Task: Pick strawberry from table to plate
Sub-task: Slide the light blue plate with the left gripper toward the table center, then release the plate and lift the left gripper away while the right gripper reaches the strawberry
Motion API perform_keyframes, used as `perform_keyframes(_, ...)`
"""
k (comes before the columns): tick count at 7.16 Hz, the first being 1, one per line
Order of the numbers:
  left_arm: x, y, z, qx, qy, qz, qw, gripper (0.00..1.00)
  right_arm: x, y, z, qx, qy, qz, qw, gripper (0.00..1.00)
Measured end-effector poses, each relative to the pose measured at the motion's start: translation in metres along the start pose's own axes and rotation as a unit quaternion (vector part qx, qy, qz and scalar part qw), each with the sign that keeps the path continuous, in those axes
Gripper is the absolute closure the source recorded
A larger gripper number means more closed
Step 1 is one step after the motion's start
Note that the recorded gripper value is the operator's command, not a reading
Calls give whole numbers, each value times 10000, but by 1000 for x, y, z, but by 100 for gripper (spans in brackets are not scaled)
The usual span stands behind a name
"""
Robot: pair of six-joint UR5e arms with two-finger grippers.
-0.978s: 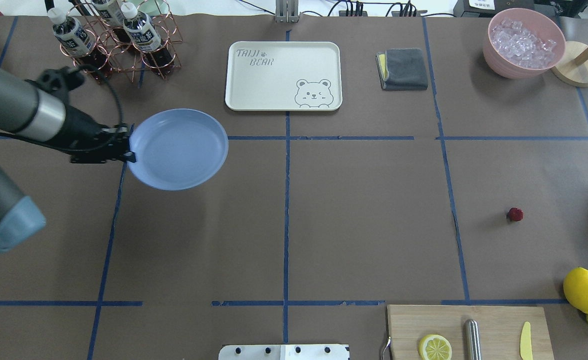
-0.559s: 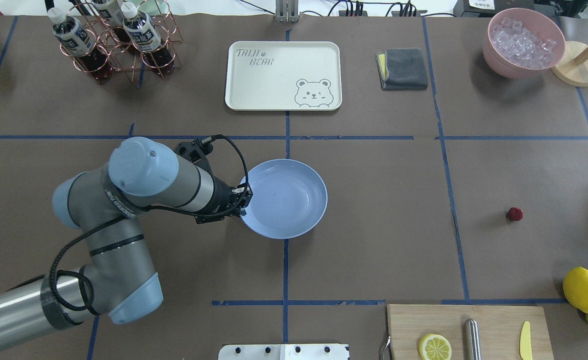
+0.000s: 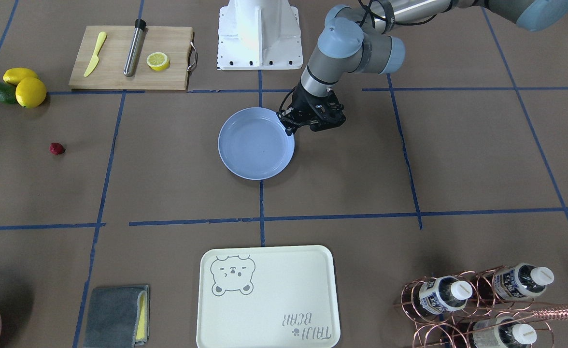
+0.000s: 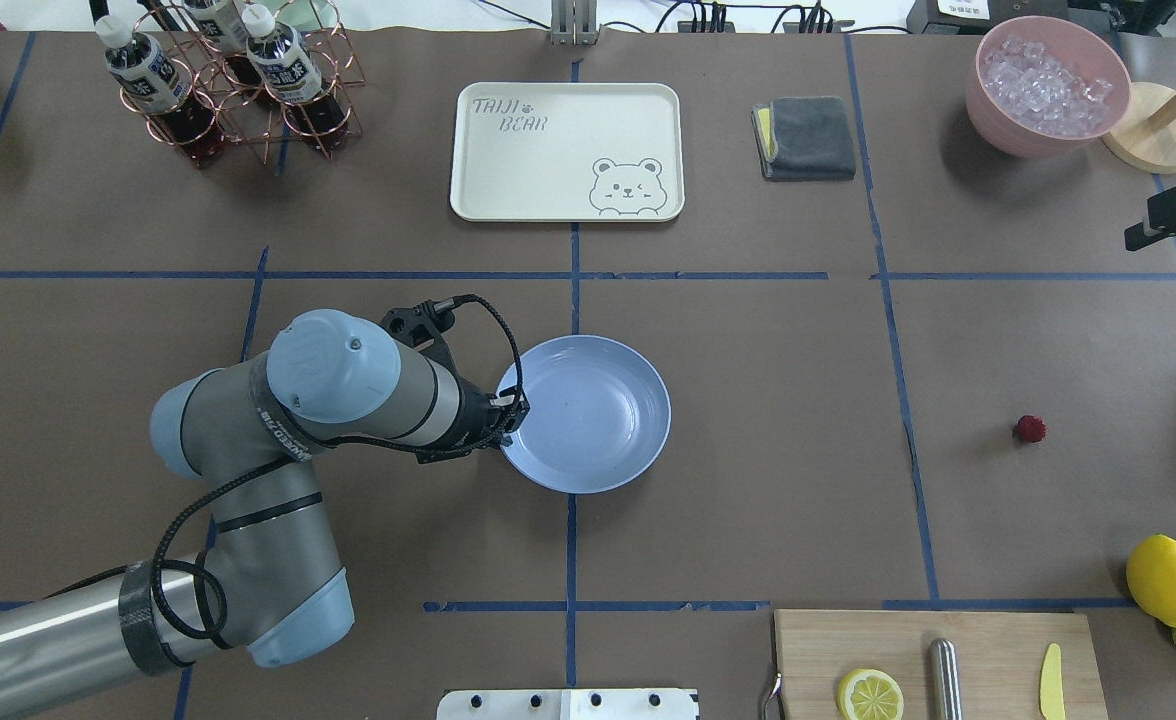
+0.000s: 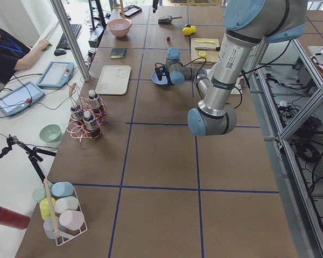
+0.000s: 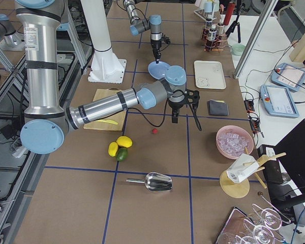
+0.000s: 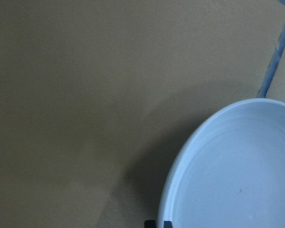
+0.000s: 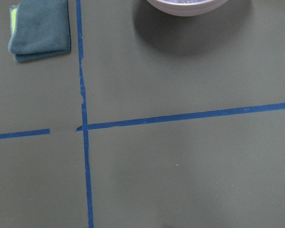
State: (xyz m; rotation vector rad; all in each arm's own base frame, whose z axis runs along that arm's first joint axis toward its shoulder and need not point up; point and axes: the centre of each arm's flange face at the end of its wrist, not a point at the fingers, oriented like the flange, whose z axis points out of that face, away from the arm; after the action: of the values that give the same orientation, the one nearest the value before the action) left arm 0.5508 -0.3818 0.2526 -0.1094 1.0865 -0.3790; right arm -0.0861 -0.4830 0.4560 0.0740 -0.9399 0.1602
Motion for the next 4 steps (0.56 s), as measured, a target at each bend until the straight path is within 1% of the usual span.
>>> perform_keyframes(2,-5,-9,-3,68,-22,138,9999,0,-7,4,9,-27,10,-35,10000,0)
perform_keyframes(3,-3,-11,-10,89,30,160,9998,0,-11,9,18,-60,81,-92,9999,0)
perform_keyframes(4,1,-18,-26,142,88,156,9997,0,-13,17,31,-73,167,-159,9997,0)
